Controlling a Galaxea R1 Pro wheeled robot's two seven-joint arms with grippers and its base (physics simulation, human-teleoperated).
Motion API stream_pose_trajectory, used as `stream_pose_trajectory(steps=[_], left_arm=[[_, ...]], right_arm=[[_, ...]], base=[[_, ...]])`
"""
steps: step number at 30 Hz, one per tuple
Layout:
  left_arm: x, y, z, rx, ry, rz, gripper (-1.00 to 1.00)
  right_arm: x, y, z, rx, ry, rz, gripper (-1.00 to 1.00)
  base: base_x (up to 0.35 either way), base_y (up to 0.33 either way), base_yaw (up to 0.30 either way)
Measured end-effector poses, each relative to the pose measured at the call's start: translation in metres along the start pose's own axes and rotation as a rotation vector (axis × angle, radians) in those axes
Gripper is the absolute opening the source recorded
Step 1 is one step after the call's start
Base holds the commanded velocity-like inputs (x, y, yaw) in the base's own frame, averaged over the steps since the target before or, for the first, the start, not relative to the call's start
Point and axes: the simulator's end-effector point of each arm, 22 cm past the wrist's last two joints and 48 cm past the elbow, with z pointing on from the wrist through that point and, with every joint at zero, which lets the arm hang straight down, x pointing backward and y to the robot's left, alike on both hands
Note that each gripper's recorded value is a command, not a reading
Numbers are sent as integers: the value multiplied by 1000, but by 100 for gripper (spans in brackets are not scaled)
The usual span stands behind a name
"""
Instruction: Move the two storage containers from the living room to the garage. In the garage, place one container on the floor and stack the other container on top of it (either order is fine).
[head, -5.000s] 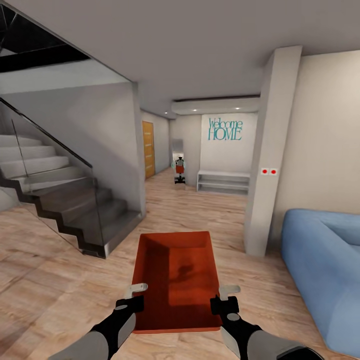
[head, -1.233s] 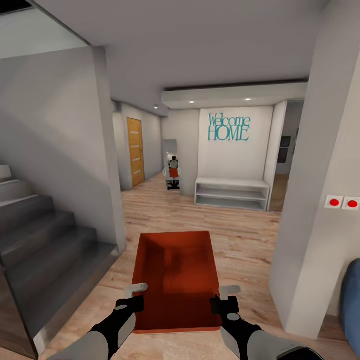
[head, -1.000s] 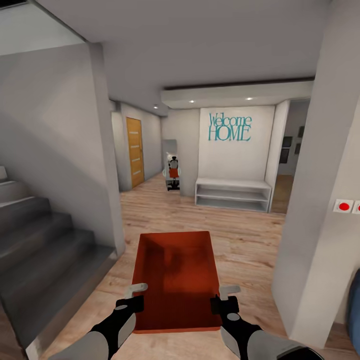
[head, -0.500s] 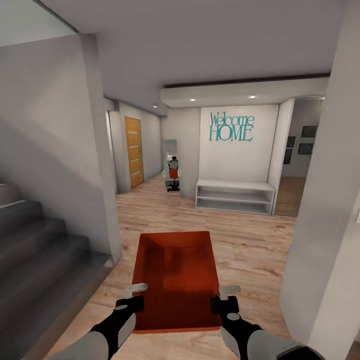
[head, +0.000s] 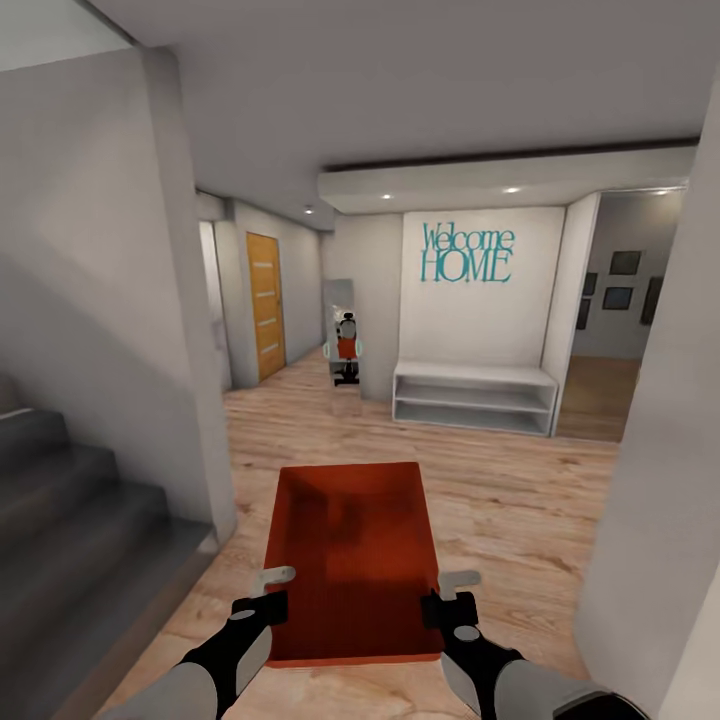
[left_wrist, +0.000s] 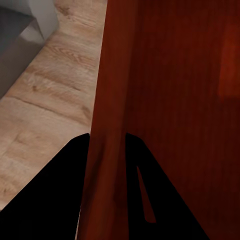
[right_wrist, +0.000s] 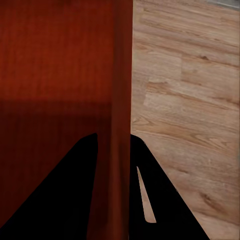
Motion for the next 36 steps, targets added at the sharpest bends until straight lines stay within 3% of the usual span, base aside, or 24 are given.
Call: stream_pose_trajectory(steps=[36], left_arm=[[0, 0, 0, 0, 0, 0, -100]], right_arm=[[0, 0, 0, 0, 0, 0, -100]], base=[[326, 0, 0]])
